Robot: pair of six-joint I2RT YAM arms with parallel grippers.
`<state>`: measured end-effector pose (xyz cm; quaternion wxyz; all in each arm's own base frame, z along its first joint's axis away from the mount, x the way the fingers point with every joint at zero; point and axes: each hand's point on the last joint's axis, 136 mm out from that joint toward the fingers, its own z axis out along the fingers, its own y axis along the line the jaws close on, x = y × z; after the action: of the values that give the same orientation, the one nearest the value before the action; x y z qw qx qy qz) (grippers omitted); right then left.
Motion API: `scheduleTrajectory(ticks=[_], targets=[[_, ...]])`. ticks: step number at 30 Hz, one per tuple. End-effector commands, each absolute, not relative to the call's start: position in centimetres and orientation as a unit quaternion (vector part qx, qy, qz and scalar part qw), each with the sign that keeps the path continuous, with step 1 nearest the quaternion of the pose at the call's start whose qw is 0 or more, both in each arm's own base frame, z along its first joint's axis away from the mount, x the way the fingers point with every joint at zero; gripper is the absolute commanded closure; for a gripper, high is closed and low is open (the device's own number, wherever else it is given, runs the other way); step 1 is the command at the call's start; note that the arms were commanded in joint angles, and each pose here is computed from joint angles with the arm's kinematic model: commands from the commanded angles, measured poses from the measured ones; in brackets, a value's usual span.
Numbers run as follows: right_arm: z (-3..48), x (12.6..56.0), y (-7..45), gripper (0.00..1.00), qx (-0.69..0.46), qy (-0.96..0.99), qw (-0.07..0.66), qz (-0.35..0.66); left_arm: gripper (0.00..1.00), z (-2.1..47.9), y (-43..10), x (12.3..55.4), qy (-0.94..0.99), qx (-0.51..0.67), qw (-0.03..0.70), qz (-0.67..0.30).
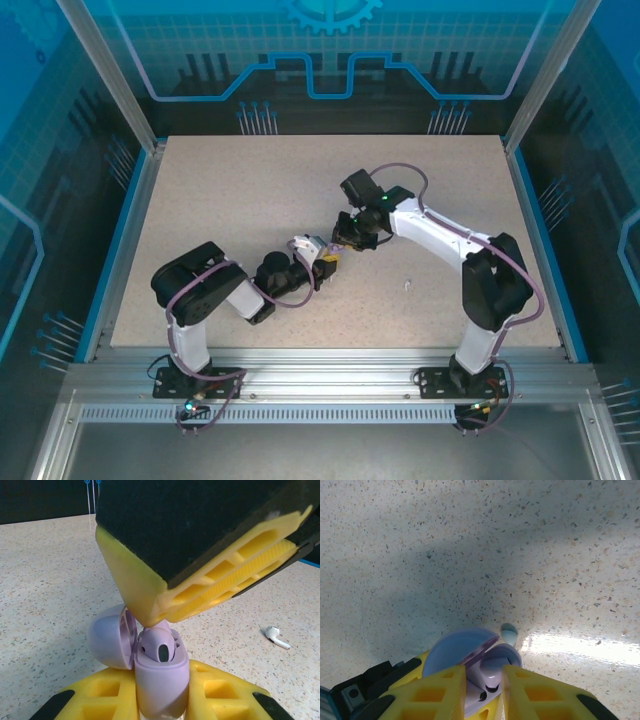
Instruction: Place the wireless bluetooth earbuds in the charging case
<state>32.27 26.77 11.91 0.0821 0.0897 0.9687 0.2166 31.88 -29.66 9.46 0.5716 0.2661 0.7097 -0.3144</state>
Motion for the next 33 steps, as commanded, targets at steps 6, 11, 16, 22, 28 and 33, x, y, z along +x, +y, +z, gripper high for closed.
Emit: scheduleTrajectory(ticks=[6,11,16,22,28,33], targets=[[14.4,31.9,26.2,0.73,0.085,0.963,0.114,0.228,0.77,12.9,-30.3,31.8,0.675,0.264,0.603,-0.333],[17.6,31.9,24.8,0.67,0.047,0.953,0.184,0.234,0.77,14.8,-30.1,31.3,0.661,0.26,0.613,-0.346],[21.4,31.0,24.5,0.56,-0.039,0.921,0.262,0.284,0.77,17.3,-30.1,30.2,0.639,0.268,0.623,-0.363],[24.3,29.6,22.6,0.53,-0.114,0.88,0.331,0.321,0.77,21.0,-30.5,28.4,0.606,0.282,0.623,-0.406],[27.4,27.3,21.3,0.48,-0.253,0.802,0.431,0.327,0.77,24.0,-31.0,26.4,0.579,0.306,0.617,-0.437],[28.1,24.8,21.1,0.29,-0.362,0.738,0.475,0.314,0.77,25.3,-31.3,25.4,0.56,0.33,0.615,-0.446]])
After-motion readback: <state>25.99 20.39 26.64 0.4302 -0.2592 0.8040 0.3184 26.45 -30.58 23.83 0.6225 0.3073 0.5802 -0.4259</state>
